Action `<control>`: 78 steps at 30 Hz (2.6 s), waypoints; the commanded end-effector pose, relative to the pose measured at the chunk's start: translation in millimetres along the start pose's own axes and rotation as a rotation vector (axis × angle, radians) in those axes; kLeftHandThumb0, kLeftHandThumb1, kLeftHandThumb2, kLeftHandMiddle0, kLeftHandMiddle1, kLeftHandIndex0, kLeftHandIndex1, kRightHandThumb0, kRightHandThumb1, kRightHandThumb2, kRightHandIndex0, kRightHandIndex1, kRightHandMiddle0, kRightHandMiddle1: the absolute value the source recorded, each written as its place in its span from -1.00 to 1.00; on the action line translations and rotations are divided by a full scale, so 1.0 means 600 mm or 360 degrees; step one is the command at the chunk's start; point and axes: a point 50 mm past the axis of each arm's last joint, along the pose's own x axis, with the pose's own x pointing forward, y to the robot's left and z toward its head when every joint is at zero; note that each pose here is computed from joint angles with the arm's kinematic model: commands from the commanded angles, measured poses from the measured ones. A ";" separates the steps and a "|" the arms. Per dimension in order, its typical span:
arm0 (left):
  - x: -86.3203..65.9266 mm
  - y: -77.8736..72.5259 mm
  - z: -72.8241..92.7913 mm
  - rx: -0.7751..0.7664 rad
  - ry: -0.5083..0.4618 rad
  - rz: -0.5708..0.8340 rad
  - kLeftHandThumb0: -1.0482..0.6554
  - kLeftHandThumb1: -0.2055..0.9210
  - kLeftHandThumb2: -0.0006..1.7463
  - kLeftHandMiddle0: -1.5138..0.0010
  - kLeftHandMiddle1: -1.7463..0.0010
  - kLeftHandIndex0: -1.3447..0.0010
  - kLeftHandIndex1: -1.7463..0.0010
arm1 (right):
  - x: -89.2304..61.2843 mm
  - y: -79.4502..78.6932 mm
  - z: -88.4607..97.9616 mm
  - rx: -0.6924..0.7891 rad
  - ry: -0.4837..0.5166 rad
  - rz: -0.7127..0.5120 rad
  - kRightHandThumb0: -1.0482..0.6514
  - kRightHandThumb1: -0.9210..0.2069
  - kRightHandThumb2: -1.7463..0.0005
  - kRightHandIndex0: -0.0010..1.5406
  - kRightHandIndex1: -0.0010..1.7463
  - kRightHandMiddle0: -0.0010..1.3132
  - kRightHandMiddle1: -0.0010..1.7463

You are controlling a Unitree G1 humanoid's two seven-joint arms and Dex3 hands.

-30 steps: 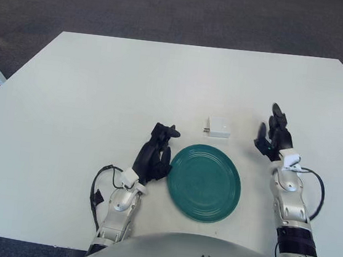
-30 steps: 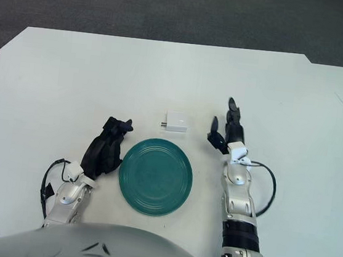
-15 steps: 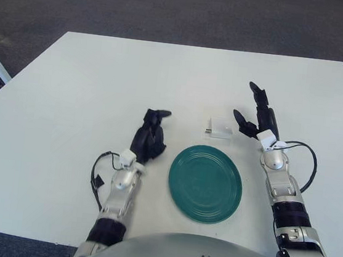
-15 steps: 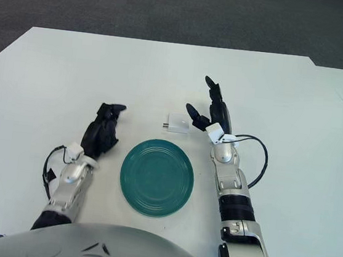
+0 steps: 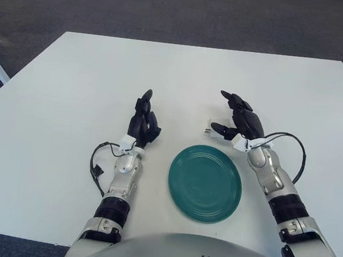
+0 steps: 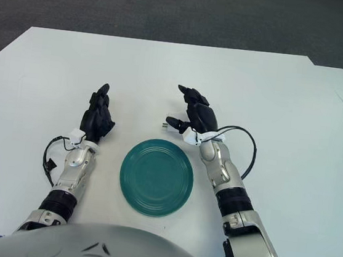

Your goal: Put the charger into the plate.

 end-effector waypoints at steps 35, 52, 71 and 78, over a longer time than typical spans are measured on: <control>-0.052 0.008 -0.061 -0.0076 0.0242 -0.0048 -0.92 1.00 0.18 1.00 1.00 1.00 0.85 | -0.006 0.042 -0.083 -0.0331 0.0185 0.0439 -0.90 -1.00 0.19 -0.88 -1.00 -1.00 -0.72; -0.059 0.001 -0.056 -0.0138 0.0209 -0.0027 -0.87 1.00 0.17 1.00 1.00 1.00 0.82 | -0.040 0.032 -0.126 -0.0548 0.0164 0.0711 -0.93 -1.00 0.04 -0.81 -0.98 -1.00 -0.54; -0.059 -0.005 -0.052 -0.0180 0.0215 0.0003 -0.90 1.00 0.17 1.00 1.00 1.00 0.83 | -0.063 0.000 -0.160 -0.0603 0.0268 0.0805 -0.74 -1.00 0.36 -0.41 -0.58 -0.99 0.16; -0.056 -0.006 -0.051 -0.0210 0.0235 0.0029 -0.91 1.00 0.16 1.00 1.00 1.00 0.81 | -0.061 -0.002 -0.165 -0.0580 0.0304 0.0803 -0.74 -1.00 0.35 -0.54 0.09 -0.95 0.63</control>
